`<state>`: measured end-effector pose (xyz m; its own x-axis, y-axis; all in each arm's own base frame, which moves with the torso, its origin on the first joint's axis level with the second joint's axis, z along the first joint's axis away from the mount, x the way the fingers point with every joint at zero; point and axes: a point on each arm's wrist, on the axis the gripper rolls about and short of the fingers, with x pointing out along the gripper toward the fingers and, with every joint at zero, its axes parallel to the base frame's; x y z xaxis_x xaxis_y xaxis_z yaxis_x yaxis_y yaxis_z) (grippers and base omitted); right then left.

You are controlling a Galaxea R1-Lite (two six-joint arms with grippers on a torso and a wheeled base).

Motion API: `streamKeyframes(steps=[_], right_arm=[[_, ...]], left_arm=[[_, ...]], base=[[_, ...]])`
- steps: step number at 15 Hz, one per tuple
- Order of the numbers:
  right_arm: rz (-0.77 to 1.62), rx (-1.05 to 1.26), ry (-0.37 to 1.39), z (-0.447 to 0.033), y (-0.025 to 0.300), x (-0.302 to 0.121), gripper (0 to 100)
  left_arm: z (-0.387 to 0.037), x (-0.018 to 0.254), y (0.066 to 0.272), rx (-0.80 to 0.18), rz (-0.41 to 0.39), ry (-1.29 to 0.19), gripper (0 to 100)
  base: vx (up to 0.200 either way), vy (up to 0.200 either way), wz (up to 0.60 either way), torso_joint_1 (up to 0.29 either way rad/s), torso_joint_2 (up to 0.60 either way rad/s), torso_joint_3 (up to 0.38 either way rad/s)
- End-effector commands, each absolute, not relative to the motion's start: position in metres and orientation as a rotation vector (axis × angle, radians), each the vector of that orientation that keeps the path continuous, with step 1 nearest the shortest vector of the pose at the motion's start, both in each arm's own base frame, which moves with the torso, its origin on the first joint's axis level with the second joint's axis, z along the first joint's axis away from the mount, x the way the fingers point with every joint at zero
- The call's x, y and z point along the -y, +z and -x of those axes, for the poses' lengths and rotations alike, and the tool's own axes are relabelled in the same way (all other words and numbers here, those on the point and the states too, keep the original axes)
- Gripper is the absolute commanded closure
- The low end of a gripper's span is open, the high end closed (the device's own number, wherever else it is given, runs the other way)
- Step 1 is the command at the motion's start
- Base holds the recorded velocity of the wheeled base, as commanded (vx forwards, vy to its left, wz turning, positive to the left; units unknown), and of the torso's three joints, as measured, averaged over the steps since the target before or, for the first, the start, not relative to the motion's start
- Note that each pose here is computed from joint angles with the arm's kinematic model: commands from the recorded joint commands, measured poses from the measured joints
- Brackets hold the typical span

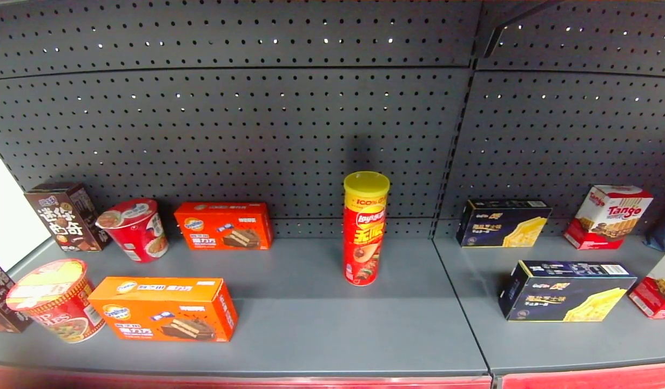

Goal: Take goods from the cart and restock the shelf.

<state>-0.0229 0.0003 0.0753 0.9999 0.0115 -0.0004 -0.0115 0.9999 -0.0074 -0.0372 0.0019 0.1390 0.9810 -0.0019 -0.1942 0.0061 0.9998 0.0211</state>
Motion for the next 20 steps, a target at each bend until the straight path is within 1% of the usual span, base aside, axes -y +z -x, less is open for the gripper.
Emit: streamKeyframes(steps=[1,2,8,10,11,12,13,14,16,17,18,19,20], right_arm=[[0.008,-0.001,0.012,0.023,0.075,0.0,0],[0.008,-0.001,0.012,0.023,0.075,0.0,0],[0.006,-0.002,0.011,0.023,0.075,0.0,0],[0.011,-0.008,0.028,0.023,0.076,0.0,0],[-0.005,-0.02,0.032,0.021,0.081,-0.001,0],[0.009,0.031,0.098,0.02,0.127,0.0,0],[0.029,-0.011,0.178,0.004,0.161,-0.001,0],[0.031,-0.021,0.218,-0.002,0.171,-0.002,0],[0.032,-0.064,0.274,-0.011,0.175,-0.004,0],[0.03,-0.073,0.409,-0.02,0.188,-0.009,0],[0.03,-0.065,0.45,-0.023,0.195,-0.011,0],[0.03,-0.065,0.45,-0.023,0.195,-0.011,0],[0.026,-0.092,0.511,-0.048,0.211,-0.02,0]], left_arm=[[0.037,-0.002,0.139,-0.195,-0.022,-0.005,100],[0.038,-0.002,0.138,-0.192,-0.021,-0.003,100],[0.043,-0.002,0.134,-0.159,-0.021,-0.009,100],[0.045,-0.002,0.141,-0.138,-0.018,-0.004,100],[0.046,-0.002,0.145,-0.133,-0.018,-0.004,100],[0.043,-0.002,0.148,-0.147,-0.02,-0.003,100],[0.041,-0.002,0.147,-0.161,-0.02,-0.003,100],[0.04,-0.002,0.145,-0.17,-0.021,-0.001,100],[0.039,-0.002,0.146,-0.175,-0.024,-0.002,100],[0.038,-0.002,0.15,-0.173,-0.05,-0.004,100],[0.036,-0.002,0.151,-0.181,-0.061,-0.01,100],[0.036,-0.002,0.151,-0.181,-0.061,-0.01,100],[0.032,-0.002,0.159,-0.185,-0.081,-0.016,100]], base=[[0.0,0.0,0.6,0.002,0.0,0.002],[0.0,0.0,0.6,-0.002,0.0,0.002],[0.0,0.0,0.0,0.0,0.0,0.0],[0.0,0.0,0.0,0.0,0.0,0.0],[0.0,0.0,0.0,0.0,0.0,0.0],[0.0,0.0,0.0,0.0,0.0,0.0],[0.0,0.0,0.0,0.0,0.0,0.0],[0.0,0.0,0.0,0.0,0.0,0.0],[0.0,0.0,0.0,0.0,0.0,0.0],[0.0,0.0,0.0,0.0,0.0,0.0],[0.0,0.0,0.0,0.0,0.0,0.0],[0.0,0.0,0.0,0.0,0.0,0.0],[0.0,0.0,0.0,0.0,0.0,0.0]])
